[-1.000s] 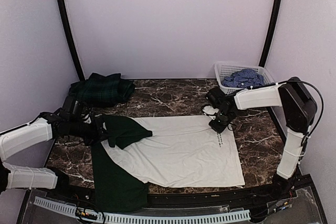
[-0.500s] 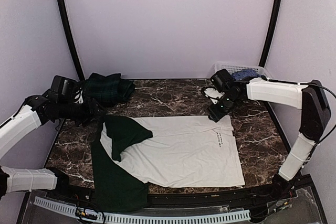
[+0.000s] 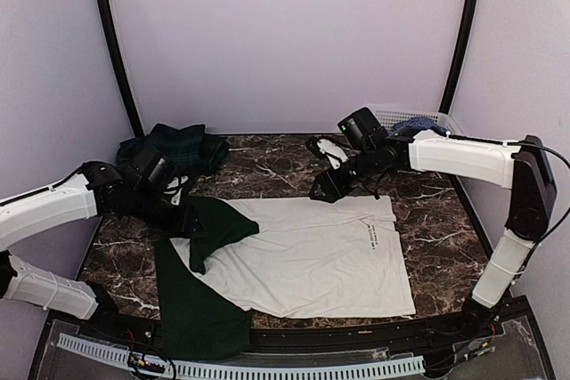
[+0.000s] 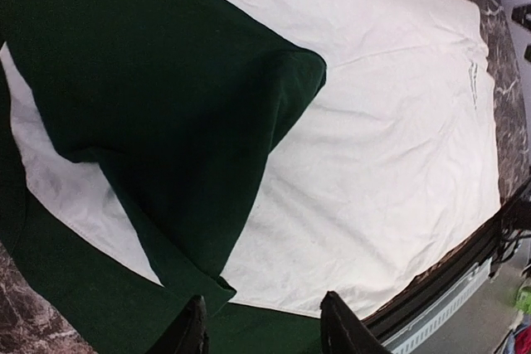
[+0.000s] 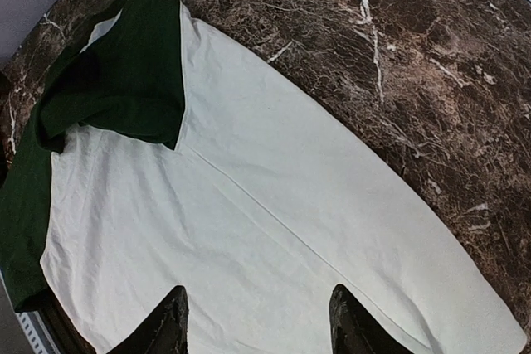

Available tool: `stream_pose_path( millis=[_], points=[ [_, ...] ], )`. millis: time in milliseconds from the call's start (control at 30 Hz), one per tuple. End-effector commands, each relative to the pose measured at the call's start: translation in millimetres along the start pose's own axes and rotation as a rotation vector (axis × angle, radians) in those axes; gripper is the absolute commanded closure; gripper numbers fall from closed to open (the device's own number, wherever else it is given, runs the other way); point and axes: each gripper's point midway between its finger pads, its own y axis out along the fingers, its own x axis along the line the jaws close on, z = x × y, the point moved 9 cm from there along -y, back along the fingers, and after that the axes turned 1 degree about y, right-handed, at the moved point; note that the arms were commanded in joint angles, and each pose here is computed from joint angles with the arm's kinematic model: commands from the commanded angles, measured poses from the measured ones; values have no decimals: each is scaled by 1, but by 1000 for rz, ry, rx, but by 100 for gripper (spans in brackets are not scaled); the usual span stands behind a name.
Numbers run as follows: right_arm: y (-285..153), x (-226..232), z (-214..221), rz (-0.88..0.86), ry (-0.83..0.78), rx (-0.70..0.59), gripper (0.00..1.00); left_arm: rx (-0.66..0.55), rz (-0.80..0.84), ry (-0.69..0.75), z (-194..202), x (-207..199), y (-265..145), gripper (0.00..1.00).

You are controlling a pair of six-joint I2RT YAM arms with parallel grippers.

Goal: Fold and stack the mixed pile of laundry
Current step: Adjust the 1/3-folded T-shirt at the center of the board.

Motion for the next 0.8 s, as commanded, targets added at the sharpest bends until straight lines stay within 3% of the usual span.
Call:
stream_pose_path(
  millis=[0, 200, 467, 600, 767],
  points=[
    [19, 1, -9, -69, 23, -20, 46, 76, -119, 132, 3, -6, 15, 56],
    [34, -2, 1, -84, 38, 10, 48, 182, -218, 165, 5, -6, 40, 55],
    [32, -1, 4, -87, 37, 3, 49, 185, -335, 177, 8, -9, 21, 53],
    [30, -1, 3, -78, 33, -2, 49, 259, -358, 220, 22, -22, 21, 51],
    [29, -3, 4, -69, 30, -6, 49, 312, -513, 302, 34, -28, 29, 50]
  ],
)
